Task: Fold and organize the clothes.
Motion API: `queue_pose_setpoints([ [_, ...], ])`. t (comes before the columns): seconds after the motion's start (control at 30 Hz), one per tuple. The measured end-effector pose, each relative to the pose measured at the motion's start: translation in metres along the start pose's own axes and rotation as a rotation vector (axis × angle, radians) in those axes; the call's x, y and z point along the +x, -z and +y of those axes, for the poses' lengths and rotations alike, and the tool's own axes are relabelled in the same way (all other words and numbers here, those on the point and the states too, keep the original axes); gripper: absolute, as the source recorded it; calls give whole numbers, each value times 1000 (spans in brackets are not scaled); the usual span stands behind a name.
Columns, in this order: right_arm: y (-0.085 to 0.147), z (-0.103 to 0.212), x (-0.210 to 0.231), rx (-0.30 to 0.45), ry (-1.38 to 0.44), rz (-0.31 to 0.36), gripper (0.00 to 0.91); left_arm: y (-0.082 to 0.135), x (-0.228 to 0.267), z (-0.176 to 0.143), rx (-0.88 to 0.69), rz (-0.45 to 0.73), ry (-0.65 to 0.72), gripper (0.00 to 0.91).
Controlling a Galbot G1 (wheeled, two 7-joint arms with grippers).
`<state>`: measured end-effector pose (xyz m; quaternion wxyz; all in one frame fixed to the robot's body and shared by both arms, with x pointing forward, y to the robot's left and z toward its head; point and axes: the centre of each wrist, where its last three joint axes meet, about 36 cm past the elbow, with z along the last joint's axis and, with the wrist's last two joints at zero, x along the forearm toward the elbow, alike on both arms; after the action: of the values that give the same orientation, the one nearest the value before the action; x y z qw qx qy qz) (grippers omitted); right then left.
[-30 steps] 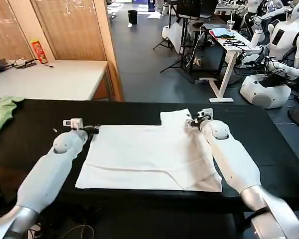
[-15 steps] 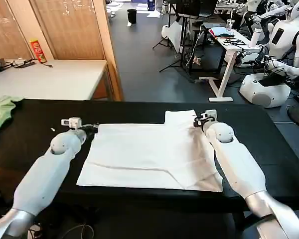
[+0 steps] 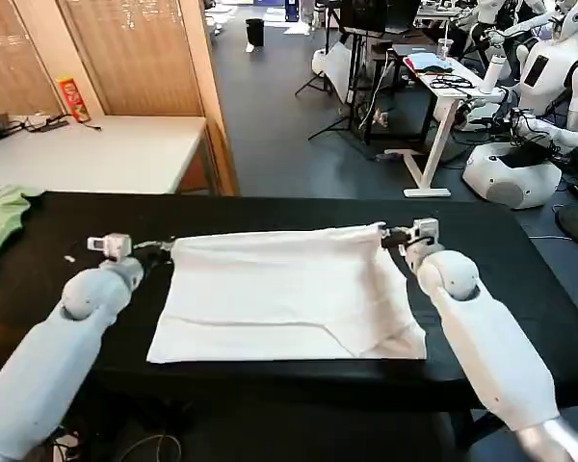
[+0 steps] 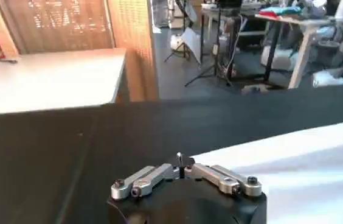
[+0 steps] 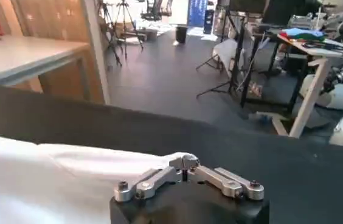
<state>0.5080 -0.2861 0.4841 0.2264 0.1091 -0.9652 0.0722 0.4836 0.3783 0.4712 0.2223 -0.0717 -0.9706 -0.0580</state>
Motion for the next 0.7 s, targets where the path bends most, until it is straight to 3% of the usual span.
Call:
queue_pose_setpoints([
  [0.27,-17,15,45,57,12,57,20,-24,44,-14,-79,-6,1,0],
  [0.7,-56,32,77,60,47,123,20,-63,75,-31,-98,54,-7,0],
])
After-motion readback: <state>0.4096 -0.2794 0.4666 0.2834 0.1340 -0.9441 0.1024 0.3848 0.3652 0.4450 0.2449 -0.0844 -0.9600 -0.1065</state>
